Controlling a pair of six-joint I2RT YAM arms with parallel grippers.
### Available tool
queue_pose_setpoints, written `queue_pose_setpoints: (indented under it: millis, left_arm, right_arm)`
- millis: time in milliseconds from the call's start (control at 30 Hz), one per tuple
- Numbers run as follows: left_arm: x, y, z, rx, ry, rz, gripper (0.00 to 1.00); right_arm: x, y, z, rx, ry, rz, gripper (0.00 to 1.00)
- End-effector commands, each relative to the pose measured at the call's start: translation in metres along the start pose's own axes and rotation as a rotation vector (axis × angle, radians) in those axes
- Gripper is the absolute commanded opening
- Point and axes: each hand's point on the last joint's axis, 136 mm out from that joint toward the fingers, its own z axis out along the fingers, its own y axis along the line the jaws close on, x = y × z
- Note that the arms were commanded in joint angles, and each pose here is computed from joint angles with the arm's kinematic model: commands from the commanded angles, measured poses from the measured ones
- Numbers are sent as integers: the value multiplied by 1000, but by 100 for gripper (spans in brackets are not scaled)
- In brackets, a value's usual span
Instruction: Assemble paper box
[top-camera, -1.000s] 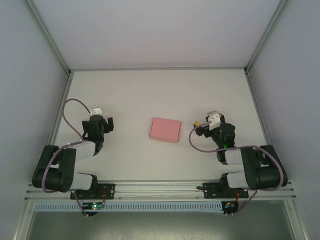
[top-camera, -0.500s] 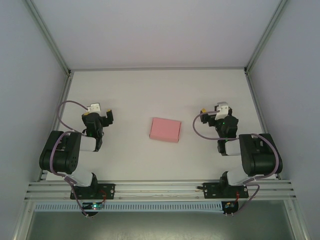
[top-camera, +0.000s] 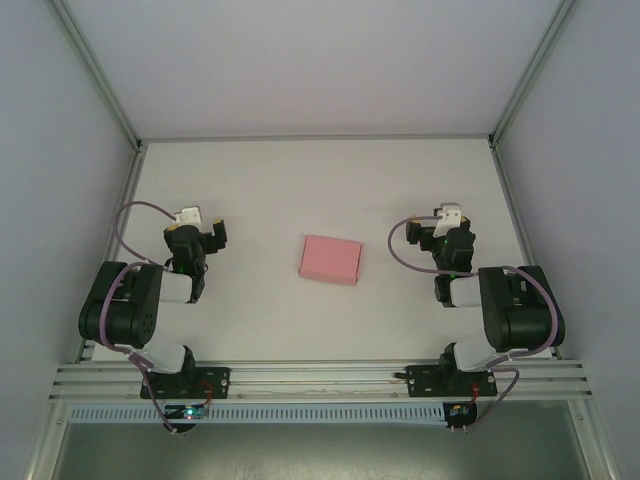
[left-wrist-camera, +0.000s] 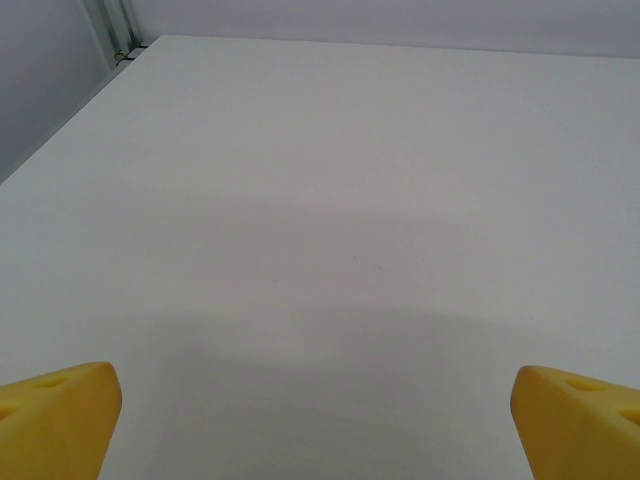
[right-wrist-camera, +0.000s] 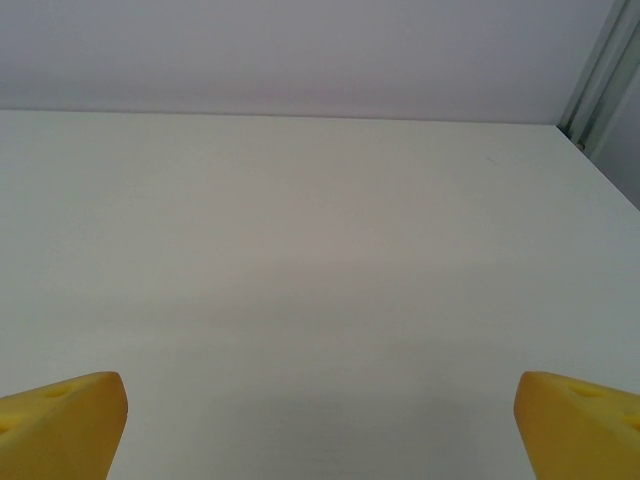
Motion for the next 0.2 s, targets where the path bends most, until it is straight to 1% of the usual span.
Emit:
queue_pose_setpoints:
  millis: [0,167]
  left_arm:
    - [-8,-2,-1,2,-22,13,100]
    - [-8,-2,-1,2,-21,14,100]
  right_arm:
    - [-11,-1,2,23,-30,5,98]
    - [-10,-3,2,35,-25,7,98]
